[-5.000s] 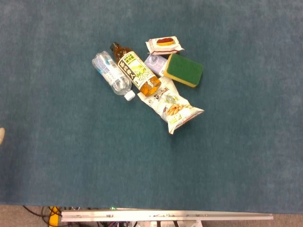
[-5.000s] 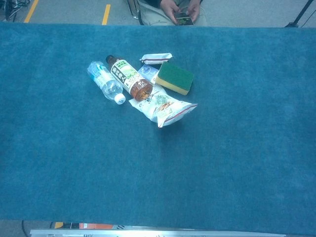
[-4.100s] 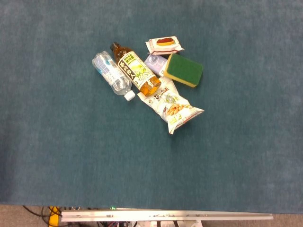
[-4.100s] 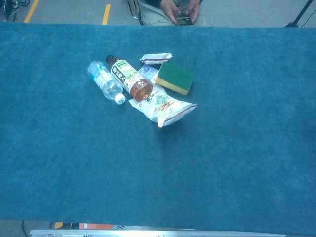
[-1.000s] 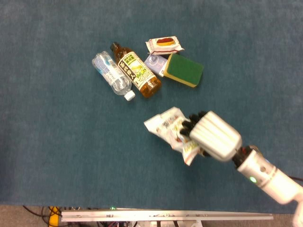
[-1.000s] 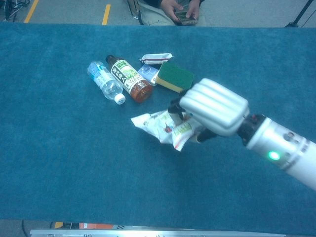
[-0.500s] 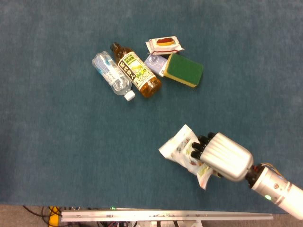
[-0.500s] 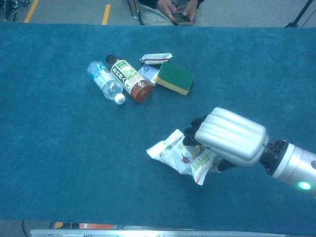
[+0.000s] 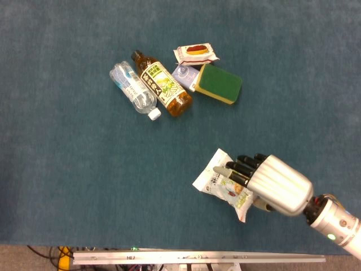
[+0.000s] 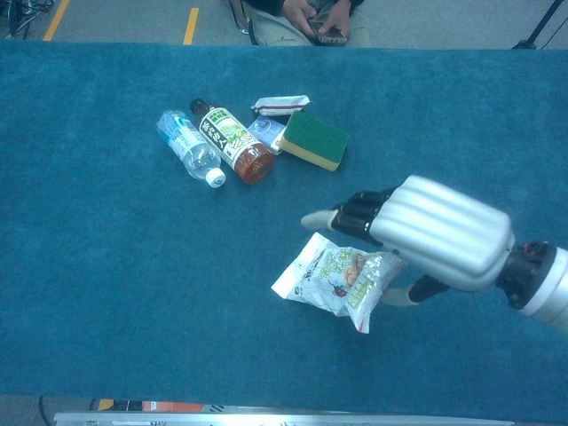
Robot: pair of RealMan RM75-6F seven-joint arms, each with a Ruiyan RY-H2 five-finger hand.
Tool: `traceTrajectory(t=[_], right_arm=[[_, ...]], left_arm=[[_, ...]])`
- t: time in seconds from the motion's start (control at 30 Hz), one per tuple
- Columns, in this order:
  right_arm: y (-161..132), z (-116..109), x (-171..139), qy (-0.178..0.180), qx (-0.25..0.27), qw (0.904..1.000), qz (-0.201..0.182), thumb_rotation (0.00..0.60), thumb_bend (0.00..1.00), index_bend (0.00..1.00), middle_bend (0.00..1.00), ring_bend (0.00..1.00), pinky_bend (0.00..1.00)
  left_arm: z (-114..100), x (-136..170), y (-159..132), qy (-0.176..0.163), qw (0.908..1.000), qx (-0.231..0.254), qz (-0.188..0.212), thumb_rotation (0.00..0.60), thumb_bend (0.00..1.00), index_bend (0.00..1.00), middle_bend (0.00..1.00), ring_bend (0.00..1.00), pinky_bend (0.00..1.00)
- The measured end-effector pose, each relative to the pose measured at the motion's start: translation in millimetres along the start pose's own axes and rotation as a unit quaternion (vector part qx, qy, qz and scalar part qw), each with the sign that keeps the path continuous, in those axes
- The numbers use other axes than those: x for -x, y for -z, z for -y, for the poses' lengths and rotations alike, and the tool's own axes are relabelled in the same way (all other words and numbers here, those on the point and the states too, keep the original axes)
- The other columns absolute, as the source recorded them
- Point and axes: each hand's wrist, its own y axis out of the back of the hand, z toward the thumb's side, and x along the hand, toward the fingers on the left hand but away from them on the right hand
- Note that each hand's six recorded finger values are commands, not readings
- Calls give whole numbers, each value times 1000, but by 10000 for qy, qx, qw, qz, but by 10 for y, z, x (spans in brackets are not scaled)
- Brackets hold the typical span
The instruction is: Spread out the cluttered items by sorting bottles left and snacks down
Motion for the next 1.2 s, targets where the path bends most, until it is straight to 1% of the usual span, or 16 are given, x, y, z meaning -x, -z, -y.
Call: traceTrajectory(t=[0.13,0.2,0.43,0.57,0.77,0.97,1.2], right_arm=[[72,-162,-18,282,130,9995,89,600,0,158,306,299,571],[110,-221,-36,349,119,9992,124,600,0,158,305,299,571],[156,-238,-109,189,145,9996,155,600,0,158,306,299,557],[297,-265,-77,284,81,9985,471,600,0,158,305,298,557],[563,-310,54,278,130,9945,1003,600,0,158,306,293,557],[762,-359,255,258,217,9907,1319,600,0,157,306,293,557],[953,-289,430,81,237,9861,1642,600,0,158,306,293,556]], left_arm=[[3,-4,-2,1,10000,-4,9,600,256,202,146,54,162],[6,-7,-3,4,10000,-9,12,600,256,202,146,54,161],[19,-18,-12,19,10000,-10,32,600,257,202,146,54,161],[30,-24,-40,33,10000,-2,83,600,256,202,146,54,162],[22,-11,-44,23,10000,0,79,600,256,202,146,54,162],[5,22,-16,1,10000,-7,32,600,256,202,146,54,161],[19,28,5,30,10000,-11,21,600,257,202,146,54,161]])
